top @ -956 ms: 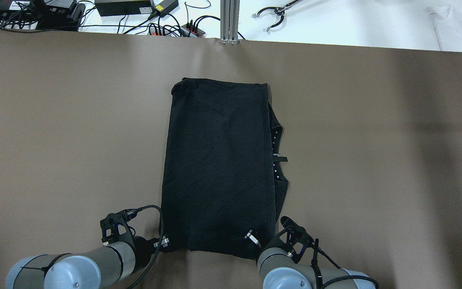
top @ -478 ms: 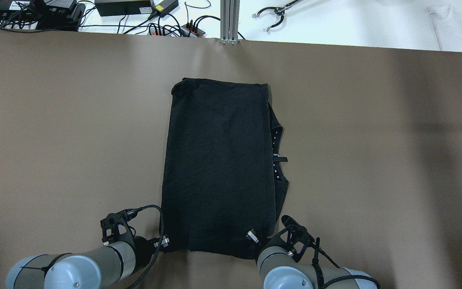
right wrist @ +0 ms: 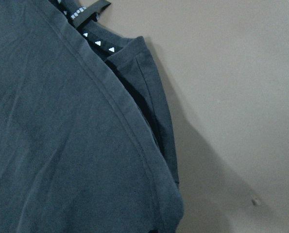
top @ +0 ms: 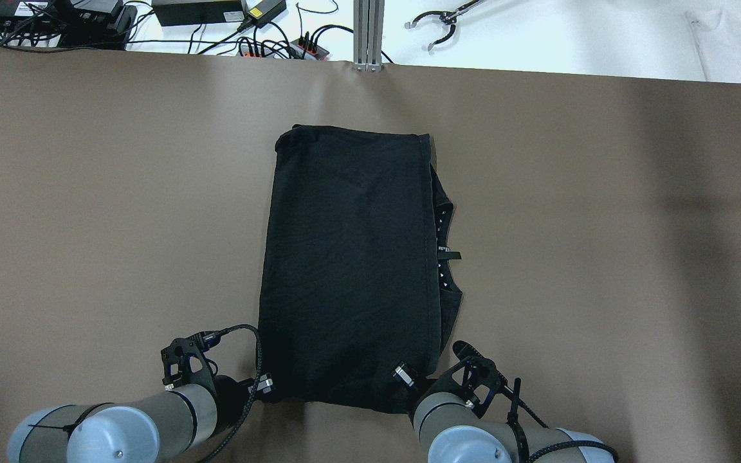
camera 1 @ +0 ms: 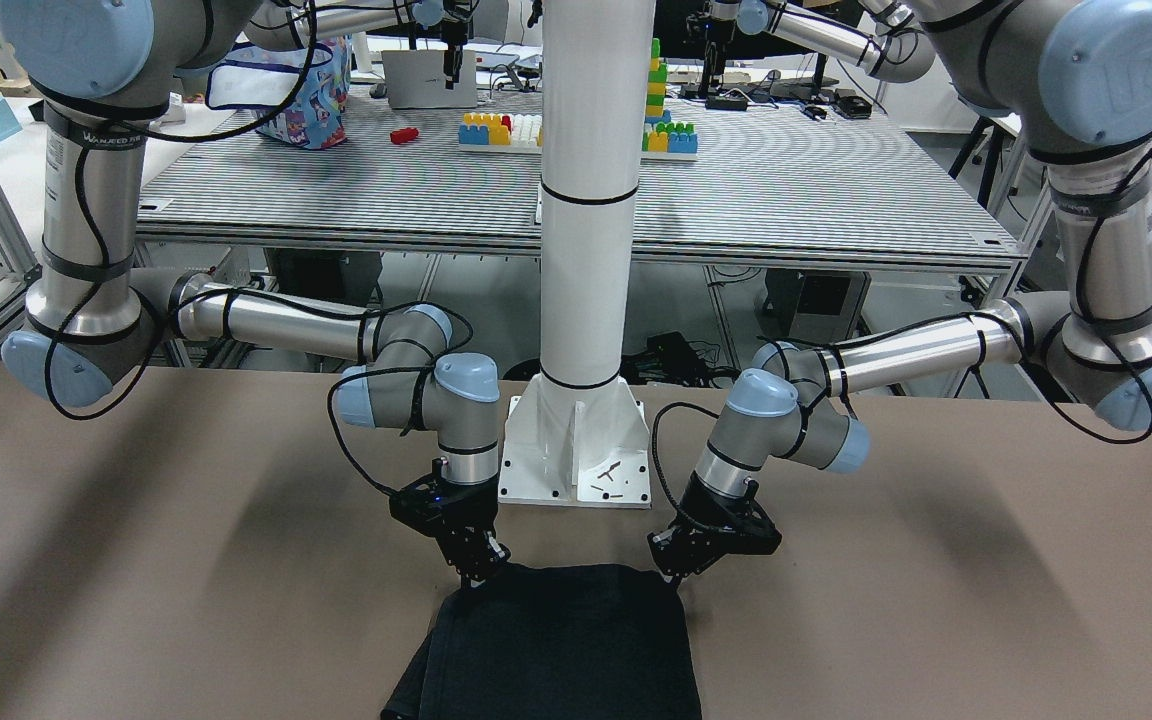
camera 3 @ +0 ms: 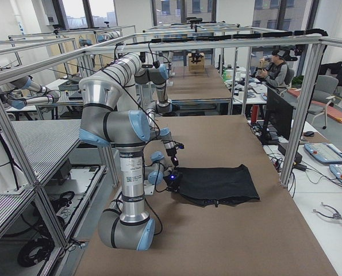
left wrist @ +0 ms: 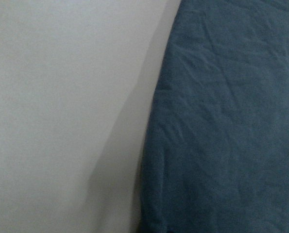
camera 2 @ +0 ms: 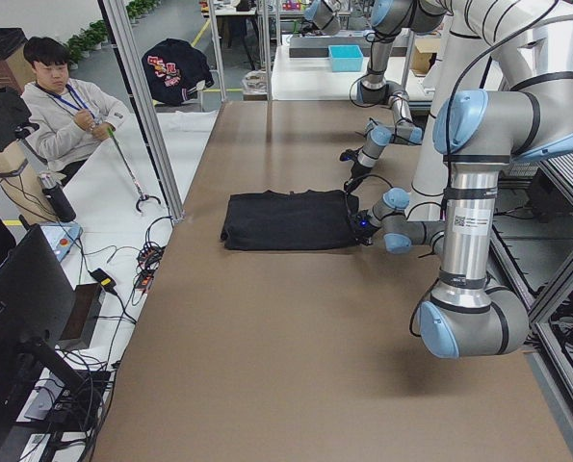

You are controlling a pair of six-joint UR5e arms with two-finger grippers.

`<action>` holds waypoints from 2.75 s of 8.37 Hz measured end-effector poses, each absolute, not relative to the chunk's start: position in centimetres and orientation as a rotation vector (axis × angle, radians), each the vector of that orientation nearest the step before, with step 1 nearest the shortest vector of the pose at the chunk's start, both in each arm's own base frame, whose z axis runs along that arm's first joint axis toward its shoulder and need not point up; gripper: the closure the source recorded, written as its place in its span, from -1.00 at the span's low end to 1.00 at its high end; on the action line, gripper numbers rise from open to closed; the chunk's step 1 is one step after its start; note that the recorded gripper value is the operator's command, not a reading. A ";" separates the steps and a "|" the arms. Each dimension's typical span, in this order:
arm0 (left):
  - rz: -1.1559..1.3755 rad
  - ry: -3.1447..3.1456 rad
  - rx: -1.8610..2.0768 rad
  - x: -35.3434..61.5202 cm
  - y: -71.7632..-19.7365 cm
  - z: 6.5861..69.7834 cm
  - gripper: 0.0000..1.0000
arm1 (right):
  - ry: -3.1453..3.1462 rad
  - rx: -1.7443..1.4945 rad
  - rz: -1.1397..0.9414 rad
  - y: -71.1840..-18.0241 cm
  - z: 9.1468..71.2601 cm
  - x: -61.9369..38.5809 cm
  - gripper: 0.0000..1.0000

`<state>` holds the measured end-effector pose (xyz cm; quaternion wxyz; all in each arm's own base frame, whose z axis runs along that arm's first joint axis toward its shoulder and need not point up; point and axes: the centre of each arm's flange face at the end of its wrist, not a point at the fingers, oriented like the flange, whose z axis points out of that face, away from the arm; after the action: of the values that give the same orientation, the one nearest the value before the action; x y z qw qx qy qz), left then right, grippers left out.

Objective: Fold clothes
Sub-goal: 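Grasp the folded shirt's near edge with both grippers, then lift the near edge with both grippers and fold it toward the collar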

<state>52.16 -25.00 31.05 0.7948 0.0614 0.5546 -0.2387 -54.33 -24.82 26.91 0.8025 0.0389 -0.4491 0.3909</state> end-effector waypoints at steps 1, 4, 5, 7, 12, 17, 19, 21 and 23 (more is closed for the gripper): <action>-0.512 1.205 0.129 51.5 -24.9 30.2 1.00 | -0.983 0.076 0.836 -24.6 26.1 -53.4 1.00; -0.476 1.182 0.097 47.0 -24.0 24.4 1.00 | -1.008 0.053 0.811 -22.5 21.3 -48.6 1.00; -0.455 1.175 0.109 45.9 -25.0 22.9 1.00 | -1.006 0.057 0.807 -22.7 20.4 -47.3 1.00; -0.445 1.137 0.127 43.8 -29.2 20.4 1.00 | -1.003 0.066 0.819 -25.5 19.5 -45.3 1.00; -0.479 0.998 0.195 41.4 -42.5 15.5 1.00 | -0.933 0.197 0.881 -39.4 18.5 -42.3 1.00; -0.516 0.877 0.240 43.8 -54.0 14.3 1.00 | -0.844 0.313 0.866 -51.2 18.9 -45.0 1.00; -0.505 0.835 0.260 44.2 -57.4 14.2 1.00 | -0.840 0.344 0.834 -55.3 19.7 -46.2 1.00; -0.483 0.796 0.277 45.0 -60.5 14.1 1.00 | -0.837 0.356 0.785 -58.7 20.2 -47.3 1.00; -0.474 0.782 0.292 46.9 -64.0 15.8 1.00 | -0.828 0.366 0.753 -60.8 21.3 -48.8 0.76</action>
<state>46.90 -64.02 15.78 0.8869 0.1404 0.3764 -0.2280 -48.81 -60.80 21.26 0.8317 0.1724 -0.3904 0.3552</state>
